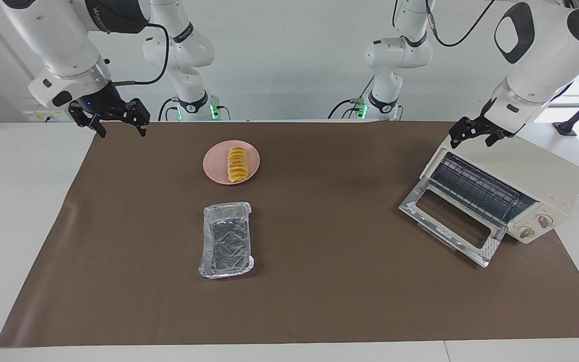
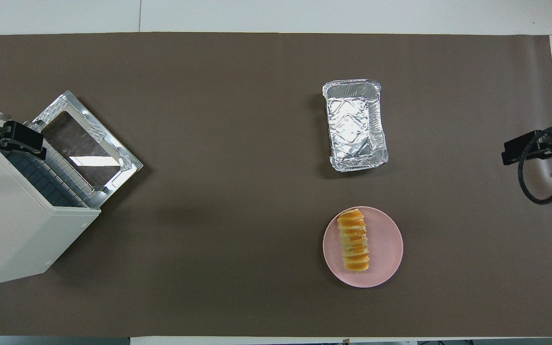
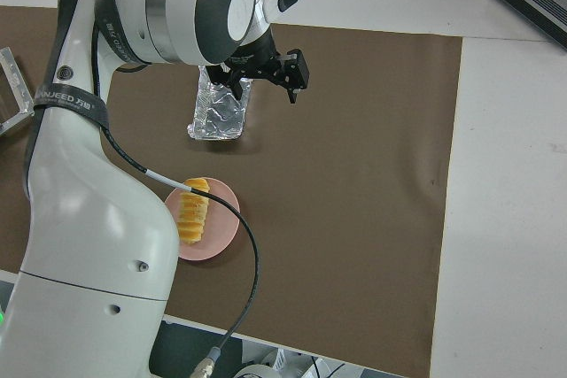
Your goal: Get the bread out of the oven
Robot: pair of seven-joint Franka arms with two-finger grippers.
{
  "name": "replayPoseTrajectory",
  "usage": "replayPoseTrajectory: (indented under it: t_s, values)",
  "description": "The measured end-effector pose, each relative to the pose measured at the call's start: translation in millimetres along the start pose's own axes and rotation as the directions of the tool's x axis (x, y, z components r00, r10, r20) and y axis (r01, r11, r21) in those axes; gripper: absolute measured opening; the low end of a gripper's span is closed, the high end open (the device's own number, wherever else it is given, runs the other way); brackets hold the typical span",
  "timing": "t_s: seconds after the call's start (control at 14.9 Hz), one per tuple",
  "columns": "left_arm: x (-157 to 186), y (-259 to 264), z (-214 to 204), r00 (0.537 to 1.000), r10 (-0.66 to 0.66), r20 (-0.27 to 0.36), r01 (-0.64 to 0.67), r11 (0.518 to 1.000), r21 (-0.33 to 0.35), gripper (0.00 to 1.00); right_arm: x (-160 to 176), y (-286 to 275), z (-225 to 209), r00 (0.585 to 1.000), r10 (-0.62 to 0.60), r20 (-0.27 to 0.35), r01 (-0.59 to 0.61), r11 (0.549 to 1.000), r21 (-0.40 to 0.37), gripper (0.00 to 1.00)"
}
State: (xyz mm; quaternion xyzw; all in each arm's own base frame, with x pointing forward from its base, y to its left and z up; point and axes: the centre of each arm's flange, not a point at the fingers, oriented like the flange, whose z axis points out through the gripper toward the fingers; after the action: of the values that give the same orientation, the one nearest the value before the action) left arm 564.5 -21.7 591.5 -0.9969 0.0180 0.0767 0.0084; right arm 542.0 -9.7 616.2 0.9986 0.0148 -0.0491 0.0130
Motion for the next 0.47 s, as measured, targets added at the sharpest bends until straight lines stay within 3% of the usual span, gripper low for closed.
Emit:
replayPoseTrajectory:
  t_s: [0.47]
  values:
    - [0.0,0.0,0.0,1.0,0.0,0.0,0.0,1.0,0.0,1.0,-0.6,-1.0,-1.1,1.0,-0.002,-0.003,0.002,1.0,-0.002,1.0]
